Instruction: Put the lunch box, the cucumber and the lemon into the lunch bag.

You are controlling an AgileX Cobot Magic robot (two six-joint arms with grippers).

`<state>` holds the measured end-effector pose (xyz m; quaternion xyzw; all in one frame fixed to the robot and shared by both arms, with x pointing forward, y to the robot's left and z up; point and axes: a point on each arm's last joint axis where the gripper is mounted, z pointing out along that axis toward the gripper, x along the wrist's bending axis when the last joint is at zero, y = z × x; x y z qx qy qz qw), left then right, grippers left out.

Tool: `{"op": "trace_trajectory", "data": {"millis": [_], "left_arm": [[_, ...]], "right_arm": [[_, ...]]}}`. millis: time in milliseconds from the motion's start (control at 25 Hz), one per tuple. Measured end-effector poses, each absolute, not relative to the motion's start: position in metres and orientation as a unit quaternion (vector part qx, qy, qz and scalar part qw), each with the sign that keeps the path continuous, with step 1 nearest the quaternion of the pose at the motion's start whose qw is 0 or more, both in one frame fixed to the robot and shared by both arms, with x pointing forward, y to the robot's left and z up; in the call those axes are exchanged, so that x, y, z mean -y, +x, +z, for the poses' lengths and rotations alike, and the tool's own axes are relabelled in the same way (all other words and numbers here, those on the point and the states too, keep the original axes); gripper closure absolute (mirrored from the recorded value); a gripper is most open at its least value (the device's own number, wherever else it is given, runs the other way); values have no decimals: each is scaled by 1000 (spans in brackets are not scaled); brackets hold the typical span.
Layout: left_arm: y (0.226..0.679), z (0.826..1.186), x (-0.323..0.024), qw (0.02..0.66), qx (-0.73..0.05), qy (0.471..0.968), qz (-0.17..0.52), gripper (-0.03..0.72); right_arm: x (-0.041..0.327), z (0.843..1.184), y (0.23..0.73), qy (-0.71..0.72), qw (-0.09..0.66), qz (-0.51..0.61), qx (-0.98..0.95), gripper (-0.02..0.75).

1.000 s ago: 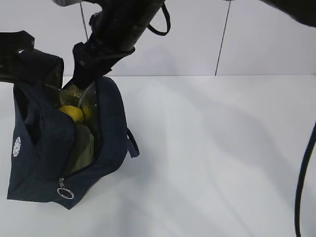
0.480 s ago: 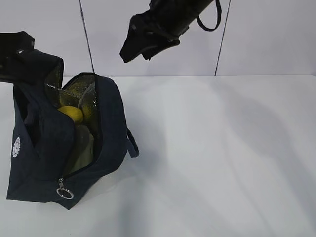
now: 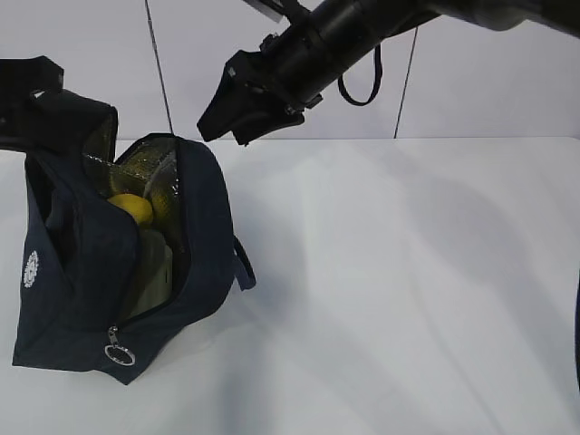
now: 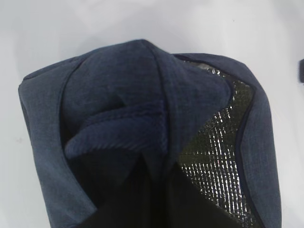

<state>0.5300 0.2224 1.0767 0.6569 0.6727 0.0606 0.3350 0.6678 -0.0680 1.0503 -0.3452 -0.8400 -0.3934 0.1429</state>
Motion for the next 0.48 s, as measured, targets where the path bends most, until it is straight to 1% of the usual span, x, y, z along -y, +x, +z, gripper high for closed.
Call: {"op": "trace_trajectory", "data": {"millis": [160,360,440,480], "left_arm": [[530,1077,-222,336,-671,658,61,694],[530,1077,-222,338,-671,657,62,694],[530,1077,-222,338,-671,657,62,694],[530,1077,-222,338,-671,657,62,694]], "right_arm": [[66,1034,671,-351,159,-390,836,288],[64,1015,673,-355,178,-383,834,307],[62,1011,674,-354,184,-388,831,321],[62,1011,674,-353,186,-392,829,341]]}}
